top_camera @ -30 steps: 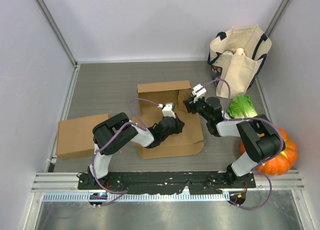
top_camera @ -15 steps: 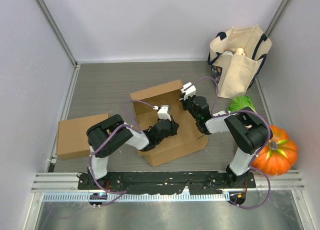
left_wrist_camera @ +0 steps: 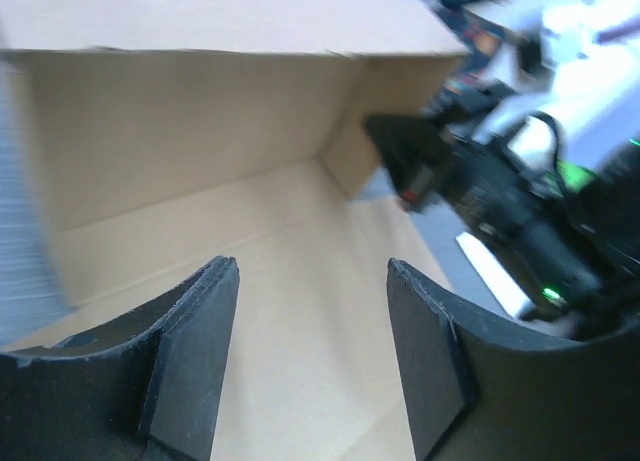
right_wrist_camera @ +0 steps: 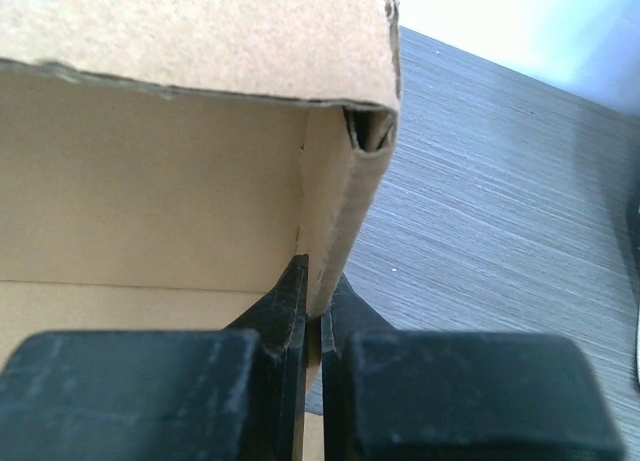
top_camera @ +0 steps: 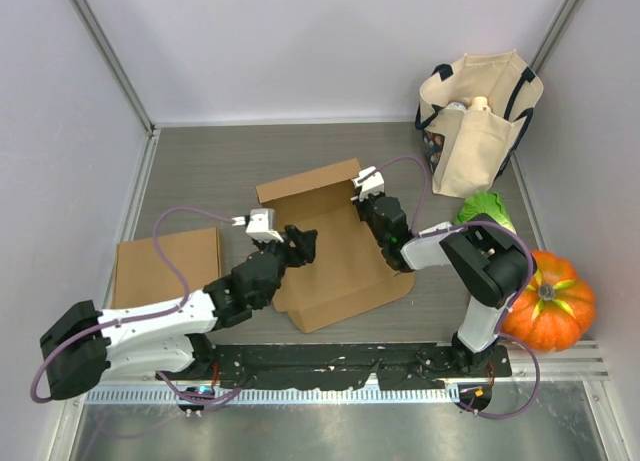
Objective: Fold the paper box
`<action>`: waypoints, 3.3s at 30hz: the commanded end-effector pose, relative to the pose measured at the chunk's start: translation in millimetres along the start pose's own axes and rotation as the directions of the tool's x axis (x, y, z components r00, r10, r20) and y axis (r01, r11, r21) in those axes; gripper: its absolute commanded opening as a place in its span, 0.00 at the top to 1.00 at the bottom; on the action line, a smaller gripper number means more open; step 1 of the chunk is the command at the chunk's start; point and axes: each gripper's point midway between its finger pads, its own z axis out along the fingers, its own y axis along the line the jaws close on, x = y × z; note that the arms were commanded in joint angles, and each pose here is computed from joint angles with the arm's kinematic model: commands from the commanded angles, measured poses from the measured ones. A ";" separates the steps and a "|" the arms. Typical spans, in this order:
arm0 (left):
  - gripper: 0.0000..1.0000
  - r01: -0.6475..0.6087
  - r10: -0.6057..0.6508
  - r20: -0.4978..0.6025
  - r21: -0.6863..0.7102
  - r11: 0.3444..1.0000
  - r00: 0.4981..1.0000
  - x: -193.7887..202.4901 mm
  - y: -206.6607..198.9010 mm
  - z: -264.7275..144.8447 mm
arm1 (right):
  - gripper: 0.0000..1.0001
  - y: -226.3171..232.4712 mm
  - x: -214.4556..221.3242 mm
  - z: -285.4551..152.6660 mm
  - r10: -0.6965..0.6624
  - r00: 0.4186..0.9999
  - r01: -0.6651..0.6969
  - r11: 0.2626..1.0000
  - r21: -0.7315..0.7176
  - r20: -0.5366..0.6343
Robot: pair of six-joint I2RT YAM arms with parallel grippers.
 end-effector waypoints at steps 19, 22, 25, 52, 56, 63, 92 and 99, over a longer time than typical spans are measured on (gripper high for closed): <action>0.30 -0.271 0.359 0.052 -0.558 0.784 0.932 -36.6 137.0 50.1 | 0.78 16.0 4.3 11.7 0.020 1.000 -0.021 0.998 -0.059 -0.021; 0.50 -0.298 0.391 0.062 -0.540 0.787 0.918 -37.4 133.1 56.9 | 0.69 17.1 1.4 16.0 0.018 1.000 -0.020 0.998 -0.061 -0.020; 0.65 -0.313 0.405 0.066 -0.525 0.792 0.912 -36.5 130.2 62.0 | 0.69 14.3 1.8 23.2 0.014 0.999 -0.015 0.999 -0.033 -0.032; 0.96 -0.349 0.415 0.033 -0.485 0.802 0.909 -24.9 124.6 74.0 | 0.55 -25.9 -33.0 13.7 0.117 0.991 -0.122 0.989 0.087 0.060; 0.97 -0.346 0.412 0.034 -0.482 0.804 0.910 -24.9 124.6 73.0 | 0.69 -28.0 -25.3 21.2 0.107 0.993 -0.111 0.989 0.098 0.040; 0.91 -0.317 0.366 0.025 -0.447 0.836 0.930 -26.4 114.6 72.9 | 0.99 -14.5 -10.0 30.8 0.103 0.995 -0.102 0.993 0.059 -0.003; 0.16 -0.302 0.654 -0.370 0.666 0.682 0.660 80.4 -100.3 -76.0 | 0.43 3.0 94.0 -226.9 0.721 0.301 -0.742 0.588 0.322 -0.624; 0.13 -0.544 0.822 -0.366 0.619 0.566 0.437 149.9 -83.5 -38.4 | 0.82 7.0 78.2 -210.1 0.743 0.296 -0.789 0.544 0.285 -0.600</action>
